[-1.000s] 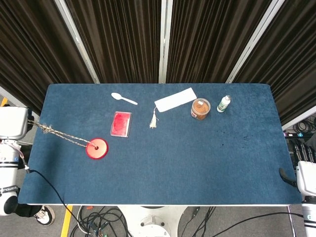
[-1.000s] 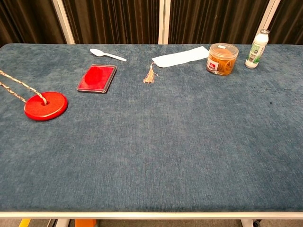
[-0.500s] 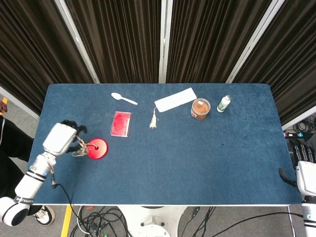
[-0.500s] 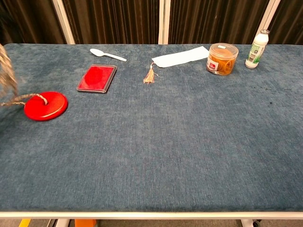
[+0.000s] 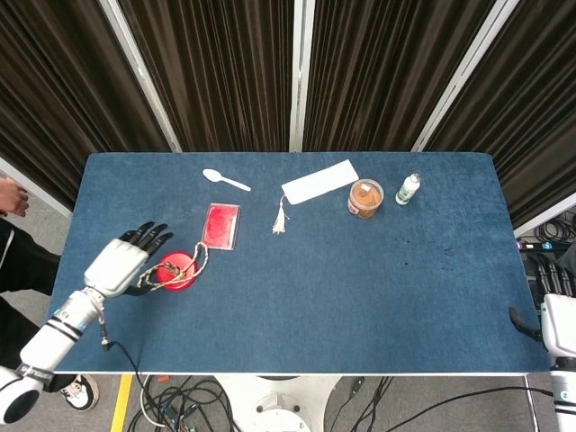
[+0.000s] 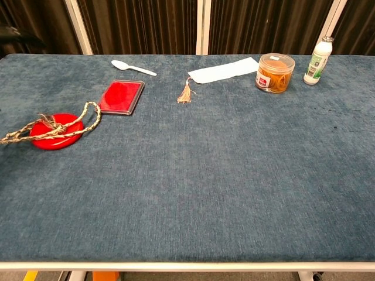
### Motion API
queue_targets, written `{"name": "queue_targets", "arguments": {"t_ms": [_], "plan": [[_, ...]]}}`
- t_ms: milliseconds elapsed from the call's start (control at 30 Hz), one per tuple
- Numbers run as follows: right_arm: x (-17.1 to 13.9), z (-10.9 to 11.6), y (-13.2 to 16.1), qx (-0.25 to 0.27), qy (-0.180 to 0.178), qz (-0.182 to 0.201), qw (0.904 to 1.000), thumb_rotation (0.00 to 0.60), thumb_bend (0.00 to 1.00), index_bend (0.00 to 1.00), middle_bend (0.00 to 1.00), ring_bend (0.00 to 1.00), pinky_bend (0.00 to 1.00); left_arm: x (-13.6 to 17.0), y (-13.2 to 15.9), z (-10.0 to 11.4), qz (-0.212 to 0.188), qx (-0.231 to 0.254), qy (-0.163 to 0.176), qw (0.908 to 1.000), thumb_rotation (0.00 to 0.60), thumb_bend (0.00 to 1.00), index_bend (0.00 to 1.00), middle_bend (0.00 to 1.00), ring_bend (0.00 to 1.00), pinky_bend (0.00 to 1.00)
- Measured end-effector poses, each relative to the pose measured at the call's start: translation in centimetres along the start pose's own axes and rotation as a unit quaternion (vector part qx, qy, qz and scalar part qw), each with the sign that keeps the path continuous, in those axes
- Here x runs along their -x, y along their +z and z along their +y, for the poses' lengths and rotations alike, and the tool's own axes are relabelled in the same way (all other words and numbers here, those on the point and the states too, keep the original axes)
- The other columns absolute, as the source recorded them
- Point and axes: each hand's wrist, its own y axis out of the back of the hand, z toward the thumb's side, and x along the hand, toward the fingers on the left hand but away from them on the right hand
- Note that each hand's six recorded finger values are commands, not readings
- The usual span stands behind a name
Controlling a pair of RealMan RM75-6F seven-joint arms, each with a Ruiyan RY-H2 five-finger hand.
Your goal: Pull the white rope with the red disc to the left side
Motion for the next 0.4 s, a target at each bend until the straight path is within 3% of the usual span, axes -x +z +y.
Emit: {"name": "queue_targets", "arguments": {"t_ms": [233, 400], "plan": [[-0.2, 0.2, 0.5, 0.001, -0.003, 0.01, 0.9999, 0.6, 0.22, 0.0, 0.01, 0.0, 0.0, 5.5, -3.7, 0.1, 0.087, 0.017, 0.071, 0.9936, 0.6, 0.14, 0.08, 0.08, 0.01, 0.23], [-0.4, 0.1, 1.3, 0.003, -0.001, 0.023, 0.9997, 0.6, 0.23, 0.0, 0.01, 0.0, 0.0, 11.5, -5.9, -1.7, 0.157, 0.022, 0.095, 0.9827, 0.6, 0.14, 0.08, 0.09, 0.01, 0.23]]}}
